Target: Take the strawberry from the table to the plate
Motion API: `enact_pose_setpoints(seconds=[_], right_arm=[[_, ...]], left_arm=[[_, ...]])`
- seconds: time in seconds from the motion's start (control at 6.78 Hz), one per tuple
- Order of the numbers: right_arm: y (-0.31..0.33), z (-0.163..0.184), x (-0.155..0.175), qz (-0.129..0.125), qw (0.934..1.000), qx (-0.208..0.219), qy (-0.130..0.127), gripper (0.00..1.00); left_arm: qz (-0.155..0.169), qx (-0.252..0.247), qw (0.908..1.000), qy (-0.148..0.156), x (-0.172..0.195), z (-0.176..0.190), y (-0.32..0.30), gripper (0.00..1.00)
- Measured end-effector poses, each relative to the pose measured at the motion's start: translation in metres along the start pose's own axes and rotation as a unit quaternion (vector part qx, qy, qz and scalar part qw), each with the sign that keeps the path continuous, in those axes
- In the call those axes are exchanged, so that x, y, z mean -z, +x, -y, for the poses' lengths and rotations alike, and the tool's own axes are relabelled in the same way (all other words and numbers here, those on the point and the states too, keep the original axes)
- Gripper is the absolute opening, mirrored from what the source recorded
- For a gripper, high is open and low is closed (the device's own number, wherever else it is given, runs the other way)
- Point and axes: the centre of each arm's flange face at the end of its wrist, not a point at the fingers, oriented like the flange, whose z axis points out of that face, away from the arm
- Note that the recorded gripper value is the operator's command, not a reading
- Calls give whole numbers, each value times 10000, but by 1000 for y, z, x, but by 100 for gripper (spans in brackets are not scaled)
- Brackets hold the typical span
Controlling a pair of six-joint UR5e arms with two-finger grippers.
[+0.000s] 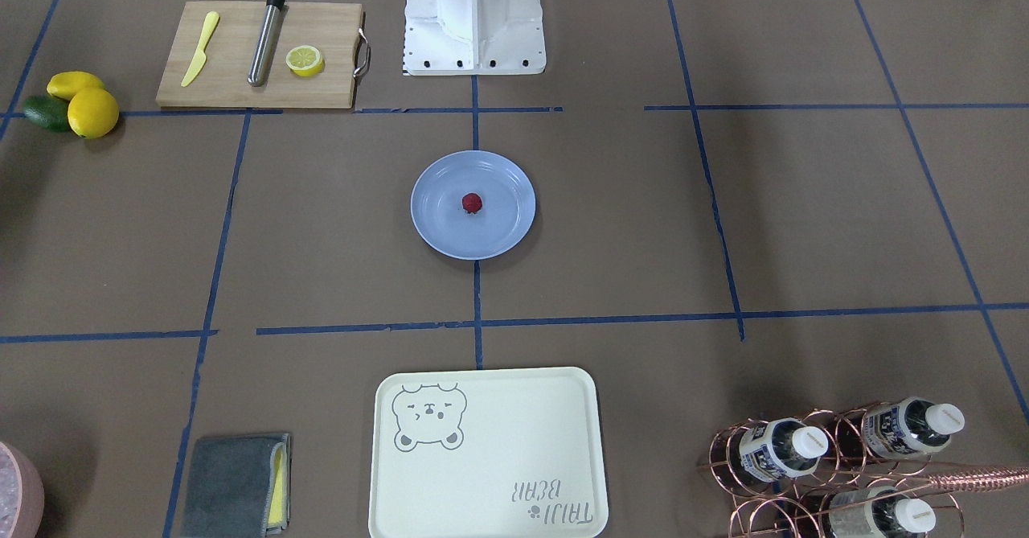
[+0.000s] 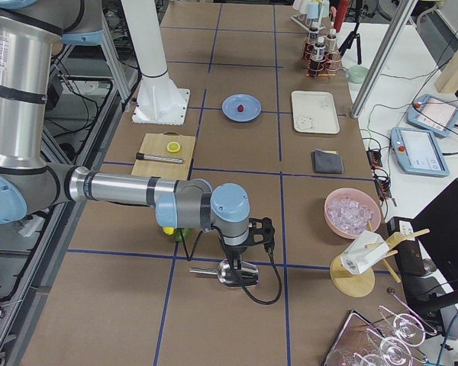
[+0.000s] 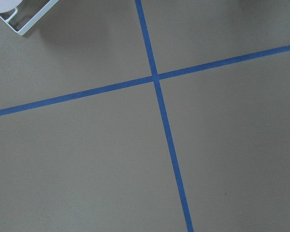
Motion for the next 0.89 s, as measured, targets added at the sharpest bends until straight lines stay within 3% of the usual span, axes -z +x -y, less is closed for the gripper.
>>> enact_pose_setpoints(seconds=[0.89], right_arm=[[0, 2, 0, -20, 10000, 1, 1, 100]], left_arm=[[-35, -5, 10000, 15, 0, 0, 1, 100]])
